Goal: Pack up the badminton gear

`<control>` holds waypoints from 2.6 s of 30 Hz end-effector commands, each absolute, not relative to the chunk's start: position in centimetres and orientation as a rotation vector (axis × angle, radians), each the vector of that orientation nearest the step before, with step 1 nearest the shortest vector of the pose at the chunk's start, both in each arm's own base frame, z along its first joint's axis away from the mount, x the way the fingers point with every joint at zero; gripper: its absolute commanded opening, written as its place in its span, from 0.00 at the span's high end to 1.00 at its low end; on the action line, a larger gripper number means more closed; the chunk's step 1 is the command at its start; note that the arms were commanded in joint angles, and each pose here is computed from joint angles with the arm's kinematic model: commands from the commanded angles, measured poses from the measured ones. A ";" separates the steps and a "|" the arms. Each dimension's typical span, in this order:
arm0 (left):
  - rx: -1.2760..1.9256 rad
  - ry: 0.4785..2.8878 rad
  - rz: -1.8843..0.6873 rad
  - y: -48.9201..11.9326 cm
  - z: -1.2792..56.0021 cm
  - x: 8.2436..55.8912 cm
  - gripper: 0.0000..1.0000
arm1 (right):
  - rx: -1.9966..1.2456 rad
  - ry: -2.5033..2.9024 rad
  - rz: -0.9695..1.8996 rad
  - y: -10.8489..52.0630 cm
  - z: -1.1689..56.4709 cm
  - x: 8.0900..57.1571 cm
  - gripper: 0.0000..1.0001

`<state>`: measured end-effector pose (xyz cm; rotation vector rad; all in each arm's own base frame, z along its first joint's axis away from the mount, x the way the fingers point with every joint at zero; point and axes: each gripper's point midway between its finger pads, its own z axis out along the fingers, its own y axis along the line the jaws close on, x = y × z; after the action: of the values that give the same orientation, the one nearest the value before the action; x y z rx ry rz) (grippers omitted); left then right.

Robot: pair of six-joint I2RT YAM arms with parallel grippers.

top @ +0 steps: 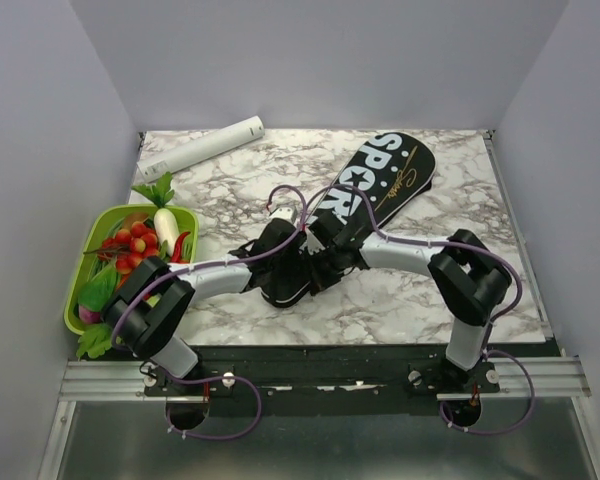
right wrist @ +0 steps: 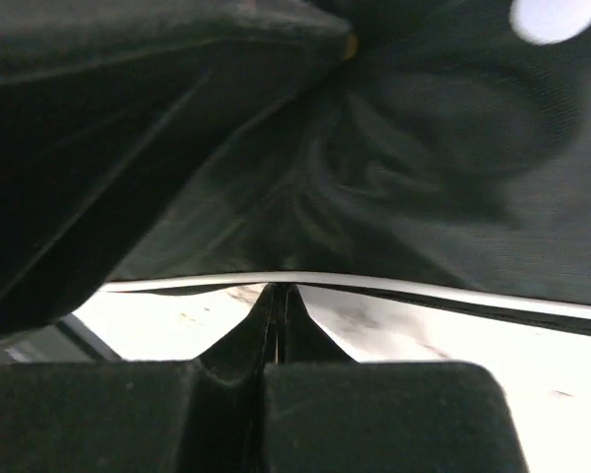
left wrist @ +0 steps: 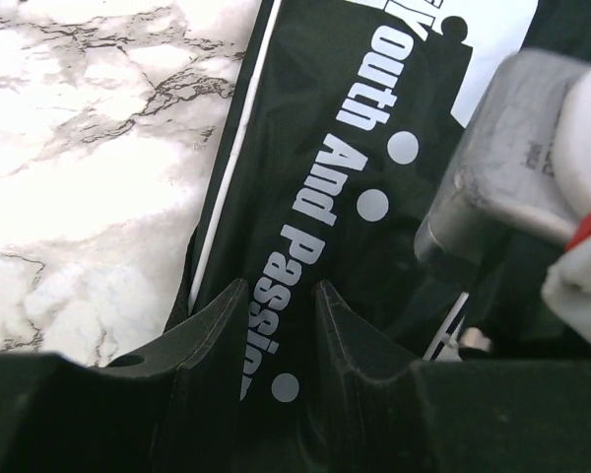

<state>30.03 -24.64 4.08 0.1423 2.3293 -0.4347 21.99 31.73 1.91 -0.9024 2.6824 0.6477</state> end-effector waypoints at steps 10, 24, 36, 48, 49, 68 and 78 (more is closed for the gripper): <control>0.198 2.347 -0.616 -24.8 4.0 26.0 0.56 | -0.499 2.589 1.177 35.7 5.4 19.1 0.99; 0.118 2.313 -0.659 -22.3 6.6 21.6 0.52 | 0.055 2.536 1.049 24.8 4.3 24.1 0.99; 0.271 2.414 -0.596 -25.5 1.6 20.7 0.54 | 0.043 2.555 0.946 20.6 3.8 23.7 0.99; 0.349 2.419 -0.632 -27.7 0.1 20.9 0.59 | -0.148 2.642 1.011 25.4 3.1 17.8 0.99; 0.359 2.418 -0.642 -28.0 0.1 20.8 0.59 | -0.160 2.641 1.020 26.1 3.3 17.7 0.99; 0.426 2.386 -0.671 -28.5 0.8 19.5 0.60 | 0.019 2.609 0.842 29.1 3.9 21.4 0.83; 0.378 2.284 -0.659 -27.5 4.9 20.4 0.60 | -0.115 2.410 0.562 24.0 10.7 23.2 0.22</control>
<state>20.21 -28.30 3.02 0.3884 2.3195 -0.6906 21.79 26.83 8.19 -0.0541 2.5044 0.7658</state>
